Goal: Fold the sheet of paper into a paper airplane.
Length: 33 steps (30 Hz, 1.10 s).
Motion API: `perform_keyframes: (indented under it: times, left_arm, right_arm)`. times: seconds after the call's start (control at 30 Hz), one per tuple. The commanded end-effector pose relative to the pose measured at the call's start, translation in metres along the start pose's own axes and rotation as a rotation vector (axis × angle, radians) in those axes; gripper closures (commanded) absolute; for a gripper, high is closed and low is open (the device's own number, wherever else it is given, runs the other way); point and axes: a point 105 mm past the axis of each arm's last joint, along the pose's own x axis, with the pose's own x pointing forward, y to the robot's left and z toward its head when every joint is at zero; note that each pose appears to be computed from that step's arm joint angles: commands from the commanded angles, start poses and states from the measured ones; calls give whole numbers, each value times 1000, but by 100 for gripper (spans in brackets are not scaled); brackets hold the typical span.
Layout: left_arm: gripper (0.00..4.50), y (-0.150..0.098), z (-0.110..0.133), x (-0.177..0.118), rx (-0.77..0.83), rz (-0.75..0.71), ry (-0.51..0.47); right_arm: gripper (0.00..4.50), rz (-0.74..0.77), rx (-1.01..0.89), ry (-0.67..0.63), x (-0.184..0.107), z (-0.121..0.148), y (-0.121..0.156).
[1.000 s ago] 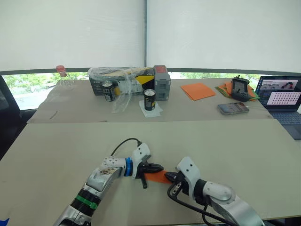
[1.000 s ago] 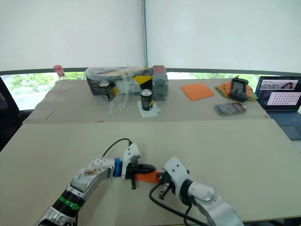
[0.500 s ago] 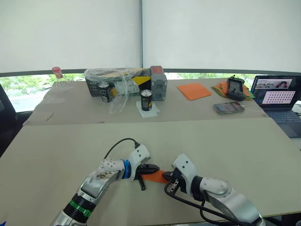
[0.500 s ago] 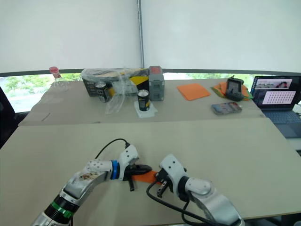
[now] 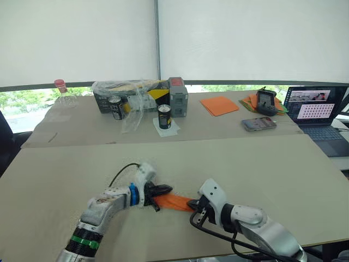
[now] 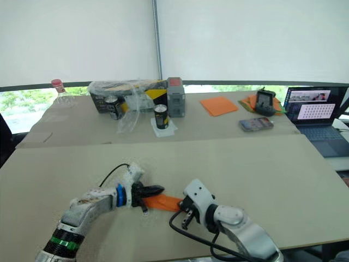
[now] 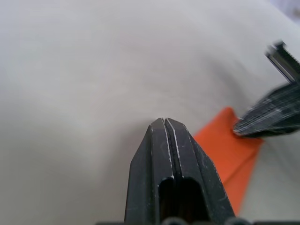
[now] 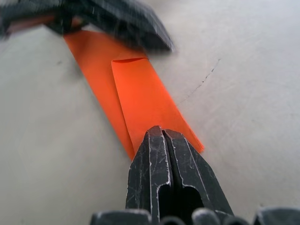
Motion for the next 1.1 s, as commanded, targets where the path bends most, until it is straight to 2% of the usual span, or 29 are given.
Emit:
perform_keyframes:
  times: [0.03, 0.13, 0.23, 0.43, 0.57, 0.73, 0.97, 1.03, 1.1]
  left_arm:
    - [450, -12, 48, -7, -31, -72, -222]
    - [450, -13, 56, -13, -20, -75, -250]
    - [450, -10, 38, -16, 47, -64, -171]
    - [450, -21, 4, -8, 215, -112, 0]
    - [450, -25, -3, 1, 280, -132, 32]
    - [450, -29, -3, 9, 291, -149, 16]
    - [450, -15, -32, 9, 435, -95, 176]
    - [450, -5, -50, 5, 521, -67, 286]
    - [450, 4, -69, 1, 493, -32, 371]
  right_arm:
    - [446, 3, 73, 142, 4, -35, 0]
    - [446, 7, 74, 143, 5, -35, 0]
    - [446, 11, 73, 143, 6, -34, 1]
    - [446, 10, 67, 146, 6, -34, 0]
    - [446, 5, 66, 148, 5, -34, -1]
    - [446, -5, 69, 151, 4, -34, -1]
    - [446, -18, 70, 155, 2, -34, -2]
    - [446, -21, 71, 156, 2, -35, -3]
    - [446, -24, 73, 157, 1, -35, -3]
